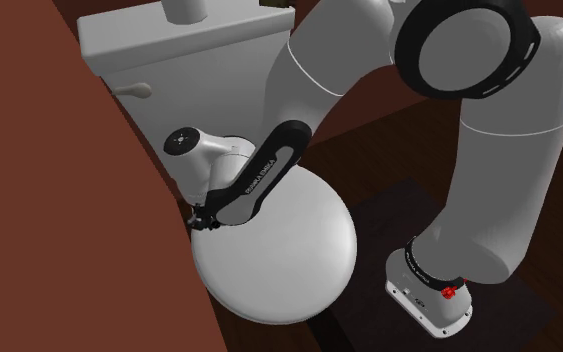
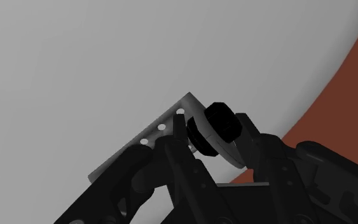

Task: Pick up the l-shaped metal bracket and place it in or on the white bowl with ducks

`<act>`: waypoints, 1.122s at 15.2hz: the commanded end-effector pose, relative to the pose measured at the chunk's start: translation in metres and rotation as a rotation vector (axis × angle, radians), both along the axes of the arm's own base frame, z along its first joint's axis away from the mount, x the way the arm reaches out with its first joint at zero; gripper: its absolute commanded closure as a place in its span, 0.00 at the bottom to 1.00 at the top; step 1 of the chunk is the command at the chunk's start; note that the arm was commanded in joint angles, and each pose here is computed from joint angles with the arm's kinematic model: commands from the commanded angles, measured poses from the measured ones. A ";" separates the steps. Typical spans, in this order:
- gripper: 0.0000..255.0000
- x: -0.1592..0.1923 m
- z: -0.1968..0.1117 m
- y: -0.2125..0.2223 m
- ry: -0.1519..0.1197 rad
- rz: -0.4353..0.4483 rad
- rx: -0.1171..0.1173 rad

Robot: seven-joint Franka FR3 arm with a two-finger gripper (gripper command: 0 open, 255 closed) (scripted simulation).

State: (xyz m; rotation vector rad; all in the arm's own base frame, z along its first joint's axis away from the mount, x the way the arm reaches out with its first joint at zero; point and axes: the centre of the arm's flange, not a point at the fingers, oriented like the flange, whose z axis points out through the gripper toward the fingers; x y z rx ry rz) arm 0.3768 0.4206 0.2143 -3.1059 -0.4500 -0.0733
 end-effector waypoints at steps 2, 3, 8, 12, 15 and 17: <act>1.00 -0.004 0.006 -0.001 0.014 0.002 -0.010; 1.00 -0.004 0.011 -0.001 0.014 0.002 -0.010; 1.00 -0.004 0.037 -0.001 0.014 0.002 -0.010; 1.00 -0.004 0.058 -0.001 0.014 0.002 -0.010; 1.00 -0.004 0.074 -0.001 0.014 0.002 -0.010; 1.00 -0.004 0.085 -0.001 0.014 0.002 -0.010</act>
